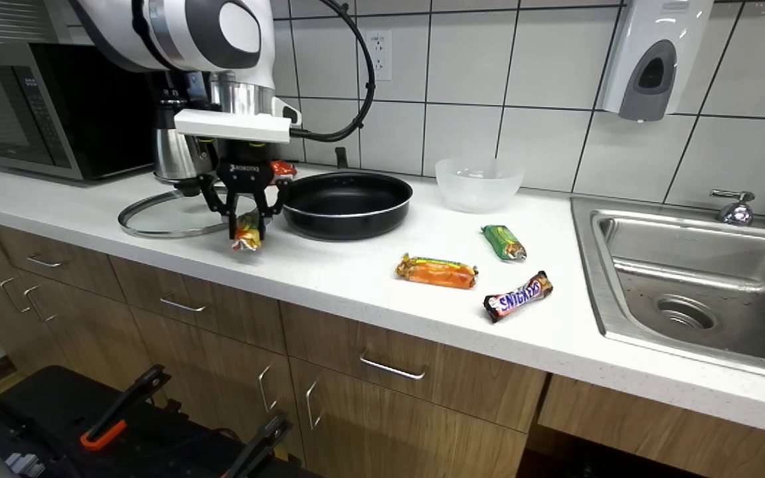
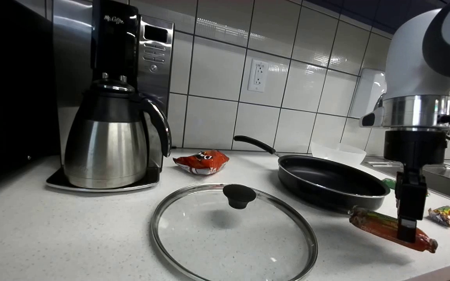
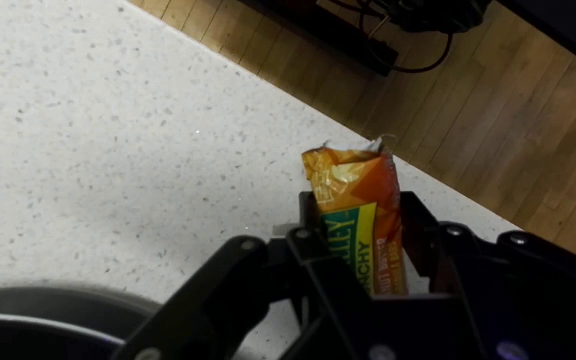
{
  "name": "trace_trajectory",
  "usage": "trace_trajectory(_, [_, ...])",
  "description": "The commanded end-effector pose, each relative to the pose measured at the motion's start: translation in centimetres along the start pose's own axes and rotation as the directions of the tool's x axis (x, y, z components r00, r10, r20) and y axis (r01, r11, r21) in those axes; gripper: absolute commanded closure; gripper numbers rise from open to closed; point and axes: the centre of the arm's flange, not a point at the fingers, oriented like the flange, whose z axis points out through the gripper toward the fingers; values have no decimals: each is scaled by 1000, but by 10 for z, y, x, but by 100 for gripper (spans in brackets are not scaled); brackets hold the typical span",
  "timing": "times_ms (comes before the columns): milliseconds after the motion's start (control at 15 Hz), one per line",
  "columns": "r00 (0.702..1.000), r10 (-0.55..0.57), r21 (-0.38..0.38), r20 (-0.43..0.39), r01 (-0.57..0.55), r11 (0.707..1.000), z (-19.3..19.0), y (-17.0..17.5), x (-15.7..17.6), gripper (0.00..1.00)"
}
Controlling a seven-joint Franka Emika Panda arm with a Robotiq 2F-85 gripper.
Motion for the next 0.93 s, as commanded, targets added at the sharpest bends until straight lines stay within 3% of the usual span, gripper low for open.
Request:
trace_trajectory(0, [999, -13, -9, -30, 13, 1000, -23, -11, -17, 82])
trace_trajectory(400, [998, 15, -33, -66, -17, 999, -44, 8, -17, 82])
trace_trajectory(867, [991, 77, -50, -110, -83, 995, -69, 54, -5, 82])
